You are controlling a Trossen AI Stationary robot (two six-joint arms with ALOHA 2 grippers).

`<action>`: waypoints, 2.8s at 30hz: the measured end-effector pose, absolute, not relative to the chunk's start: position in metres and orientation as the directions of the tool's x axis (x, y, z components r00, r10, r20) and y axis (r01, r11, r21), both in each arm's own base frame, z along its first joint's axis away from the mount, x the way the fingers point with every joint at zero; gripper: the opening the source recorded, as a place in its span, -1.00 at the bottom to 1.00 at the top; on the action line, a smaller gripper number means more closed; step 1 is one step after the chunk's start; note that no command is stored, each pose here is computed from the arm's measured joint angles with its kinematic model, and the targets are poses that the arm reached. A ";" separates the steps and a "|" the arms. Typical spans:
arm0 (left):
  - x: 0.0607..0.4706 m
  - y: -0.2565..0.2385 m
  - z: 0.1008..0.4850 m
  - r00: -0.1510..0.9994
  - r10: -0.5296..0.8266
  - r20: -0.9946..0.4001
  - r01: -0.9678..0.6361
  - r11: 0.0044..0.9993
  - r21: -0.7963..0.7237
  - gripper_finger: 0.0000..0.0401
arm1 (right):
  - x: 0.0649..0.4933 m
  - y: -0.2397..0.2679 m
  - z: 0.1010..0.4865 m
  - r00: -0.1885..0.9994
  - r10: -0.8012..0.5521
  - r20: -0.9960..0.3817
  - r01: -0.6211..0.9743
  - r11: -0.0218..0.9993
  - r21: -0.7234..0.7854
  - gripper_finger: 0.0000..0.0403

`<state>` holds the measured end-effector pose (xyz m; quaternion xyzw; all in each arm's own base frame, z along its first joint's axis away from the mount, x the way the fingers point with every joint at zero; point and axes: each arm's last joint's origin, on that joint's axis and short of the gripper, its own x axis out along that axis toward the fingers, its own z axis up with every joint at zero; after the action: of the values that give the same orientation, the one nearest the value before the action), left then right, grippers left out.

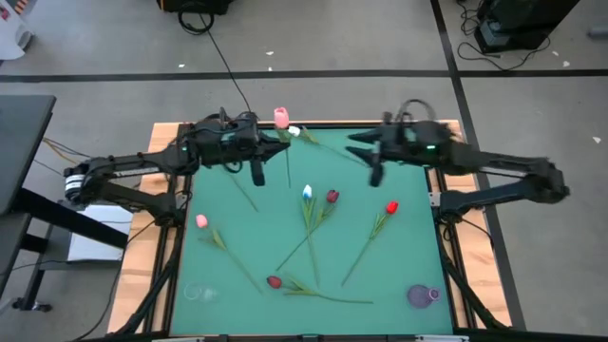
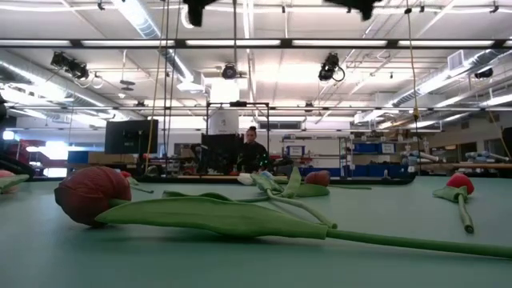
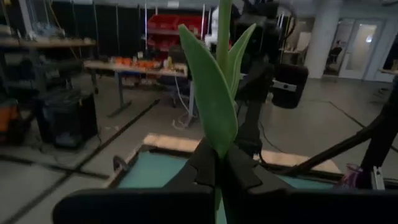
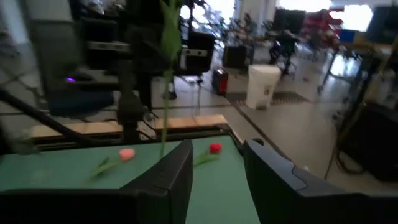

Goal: Sort flowers into vase by color
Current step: Put the top pink flower into the transparent vase

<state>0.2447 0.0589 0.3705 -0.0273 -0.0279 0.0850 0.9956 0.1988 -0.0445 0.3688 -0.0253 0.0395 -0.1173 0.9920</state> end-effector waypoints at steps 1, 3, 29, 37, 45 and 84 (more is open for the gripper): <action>0.241 0.058 0.373 0.984 0.169 0.061 -0.166 0.985 -0.052 -0.97 | 0.187 -0.041 0.374 0.977 -0.206 -0.058 0.203 0.978 -0.057 -0.29; 0.237 0.055 0.377 0.983 0.165 0.076 -0.161 0.986 -0.050 -0.97 | 0.166 -0.033 0.380 0.990 -0.134 -0.043 0.132 0.990 -0.039 -0.31; 0.162 -0.020 0.383 0.992 0.016 -0.121 -0.031 0.992 -0.125 -0.97 | 0.116 -0.014 0.393 0.999 -0.017 0.041 0.015 0.999 0.052 -0.32; 0.102 -0.048 0.393 0.846 -0.530 -0.061 0.501 0.828 -0.250 -0.97 | 0.116 -0.014 0.393 0.999 -0.017 0.041 0.015 0.999 0.052 -0.32; 0.082 -0.070 0.387 0.574 -0.811 -0.113 0.776 0.583 -0.241 -0.97 | 0.116 -0.014 0.393 0.999 -0.017 0.041 0.015 0.999 0.052 -0.32; 0.078 -0.107 0.272 0.436 -0.899 -0.026 0.881 0.433 -0.189 -0.74 | 0.116 -0.014 0.393 0.999 -0.017 0.040 0.015 0.999 0.052 -0.32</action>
<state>0.0783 -0.1071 0.2723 -0.0736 0.0613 -0.5273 0.8443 0.1158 -0.0136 0.3932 0.0258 -0.0203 -0.0080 0.9994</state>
